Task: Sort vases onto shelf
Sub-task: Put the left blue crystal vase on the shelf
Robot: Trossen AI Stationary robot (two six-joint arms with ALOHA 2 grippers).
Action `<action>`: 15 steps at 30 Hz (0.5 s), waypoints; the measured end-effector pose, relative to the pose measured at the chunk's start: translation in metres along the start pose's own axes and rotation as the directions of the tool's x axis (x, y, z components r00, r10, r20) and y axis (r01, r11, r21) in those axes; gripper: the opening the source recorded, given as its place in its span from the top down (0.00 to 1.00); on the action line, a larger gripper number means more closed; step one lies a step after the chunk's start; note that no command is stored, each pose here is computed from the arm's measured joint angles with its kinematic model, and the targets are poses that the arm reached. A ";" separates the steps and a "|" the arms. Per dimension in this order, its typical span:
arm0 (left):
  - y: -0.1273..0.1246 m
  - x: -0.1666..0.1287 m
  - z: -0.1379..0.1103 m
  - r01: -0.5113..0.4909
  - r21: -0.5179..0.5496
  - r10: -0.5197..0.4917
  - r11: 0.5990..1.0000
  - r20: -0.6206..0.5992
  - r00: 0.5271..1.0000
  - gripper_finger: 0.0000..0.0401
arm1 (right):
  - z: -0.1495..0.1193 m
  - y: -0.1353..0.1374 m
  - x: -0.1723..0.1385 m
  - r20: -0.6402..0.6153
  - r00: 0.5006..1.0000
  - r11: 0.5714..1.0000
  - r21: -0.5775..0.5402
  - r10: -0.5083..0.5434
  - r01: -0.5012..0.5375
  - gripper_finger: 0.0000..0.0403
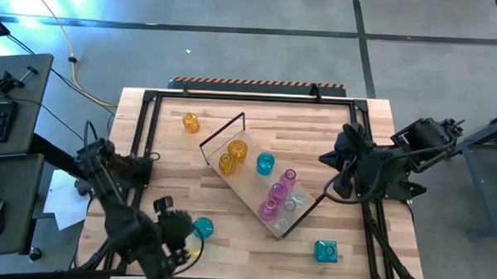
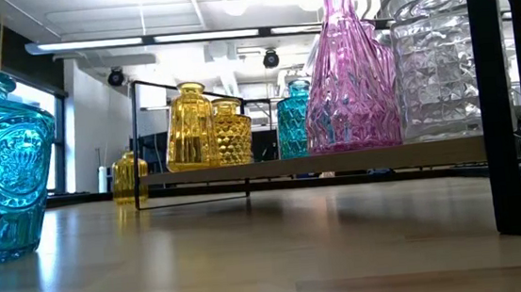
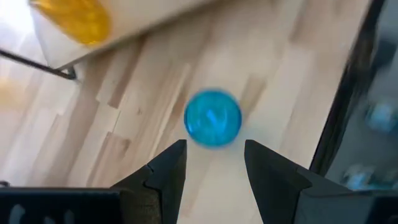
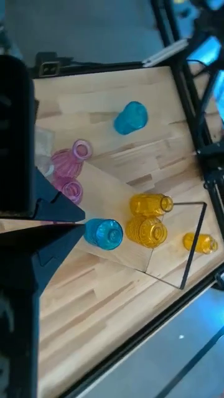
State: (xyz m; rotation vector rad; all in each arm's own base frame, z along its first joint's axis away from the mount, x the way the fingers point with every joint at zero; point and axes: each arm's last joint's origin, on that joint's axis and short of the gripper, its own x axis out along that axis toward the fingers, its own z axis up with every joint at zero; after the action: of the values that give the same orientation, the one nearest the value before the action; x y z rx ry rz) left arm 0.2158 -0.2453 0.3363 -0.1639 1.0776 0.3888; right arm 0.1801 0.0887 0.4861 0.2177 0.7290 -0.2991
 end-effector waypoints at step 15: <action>-0.013 0.051 -0.044 -0.001 0.385 0.013 0.923 -0.028 1.000 0.62 | 0.001 0.012 0.015 -0.003 0.999 0.986 0.158 -0.050 0.050 1.00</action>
State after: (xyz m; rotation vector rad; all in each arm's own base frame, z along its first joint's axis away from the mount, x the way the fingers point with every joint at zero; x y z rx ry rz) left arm 0.2057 -0.2596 0.2702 0.1852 1.1643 0.1740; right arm 0.1956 0.0969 0.4780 0.3504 0.7108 -0.4052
